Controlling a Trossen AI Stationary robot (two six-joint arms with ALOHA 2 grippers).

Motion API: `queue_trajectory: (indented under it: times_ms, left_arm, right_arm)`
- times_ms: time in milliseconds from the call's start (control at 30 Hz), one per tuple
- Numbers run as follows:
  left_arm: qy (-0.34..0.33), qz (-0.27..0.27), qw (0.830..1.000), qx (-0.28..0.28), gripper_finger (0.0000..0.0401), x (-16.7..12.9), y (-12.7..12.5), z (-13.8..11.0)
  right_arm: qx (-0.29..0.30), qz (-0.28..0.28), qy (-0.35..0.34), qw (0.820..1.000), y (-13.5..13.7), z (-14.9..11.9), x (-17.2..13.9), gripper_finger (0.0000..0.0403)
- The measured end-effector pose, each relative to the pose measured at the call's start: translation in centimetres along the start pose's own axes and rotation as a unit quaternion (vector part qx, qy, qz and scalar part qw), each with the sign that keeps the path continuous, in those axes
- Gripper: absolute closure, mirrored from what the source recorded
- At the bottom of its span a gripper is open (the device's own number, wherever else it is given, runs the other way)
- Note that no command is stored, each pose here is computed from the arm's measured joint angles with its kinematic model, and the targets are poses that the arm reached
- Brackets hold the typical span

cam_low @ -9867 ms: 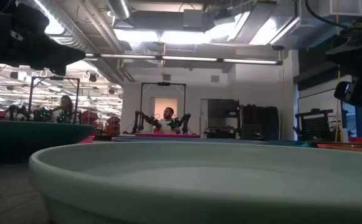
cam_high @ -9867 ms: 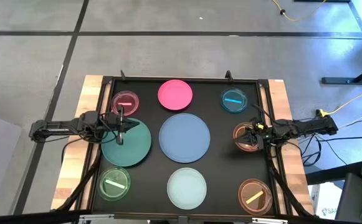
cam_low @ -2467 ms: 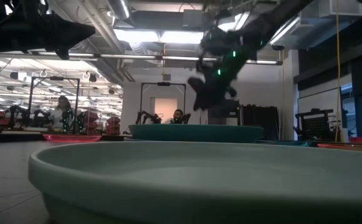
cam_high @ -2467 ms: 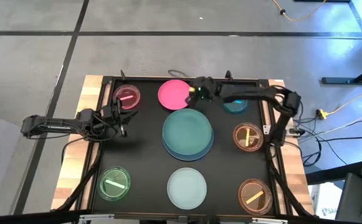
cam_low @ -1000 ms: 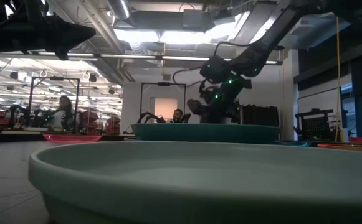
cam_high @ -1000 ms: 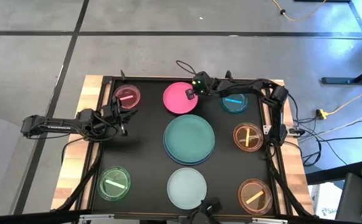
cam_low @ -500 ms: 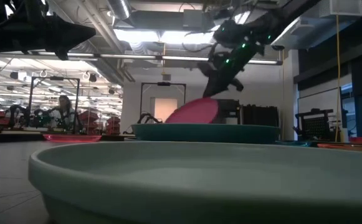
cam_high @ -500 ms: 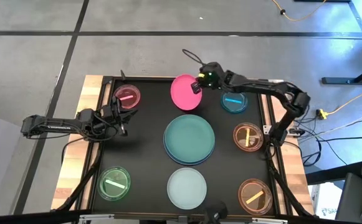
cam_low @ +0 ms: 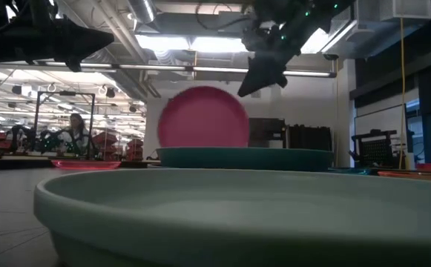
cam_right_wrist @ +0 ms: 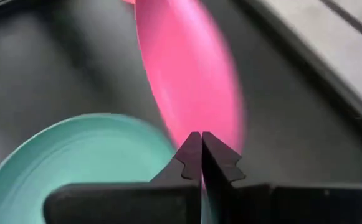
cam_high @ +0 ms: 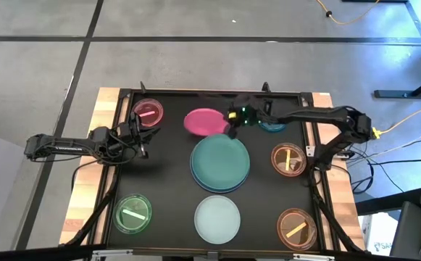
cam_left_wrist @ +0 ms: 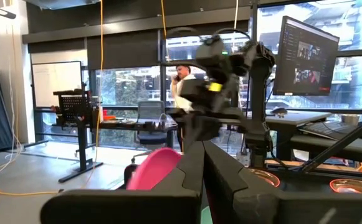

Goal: Stack plastic plates
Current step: Stack the right pink plate on top of the green plate

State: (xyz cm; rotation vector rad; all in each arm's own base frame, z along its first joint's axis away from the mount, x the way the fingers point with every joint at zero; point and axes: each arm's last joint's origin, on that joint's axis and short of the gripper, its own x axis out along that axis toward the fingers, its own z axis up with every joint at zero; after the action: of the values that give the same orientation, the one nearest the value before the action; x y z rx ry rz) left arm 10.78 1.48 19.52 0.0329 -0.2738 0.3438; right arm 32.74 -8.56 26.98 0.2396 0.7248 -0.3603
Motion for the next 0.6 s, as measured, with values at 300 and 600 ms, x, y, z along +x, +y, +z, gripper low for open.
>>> queue_trajectory:
  times_ms: [300, 600]
  left_arm:
    - [0.0, 0.0, 1.0, 0.0, 0.04, 0.0, 0.0, 0.0]
    - [0.0, 0.0, 1.0, 0.0, 0.04, 0.0, 0.0, 0.0]
  right_arm:
    - [-0.039, -0.051, -0.037, 0.997, 2.4, 0.0, -0.3, 0.0403]
    - [-0.037, -0.061, -0.019, 0.997, 1.2, -0.4, 2.4, 0.0402]
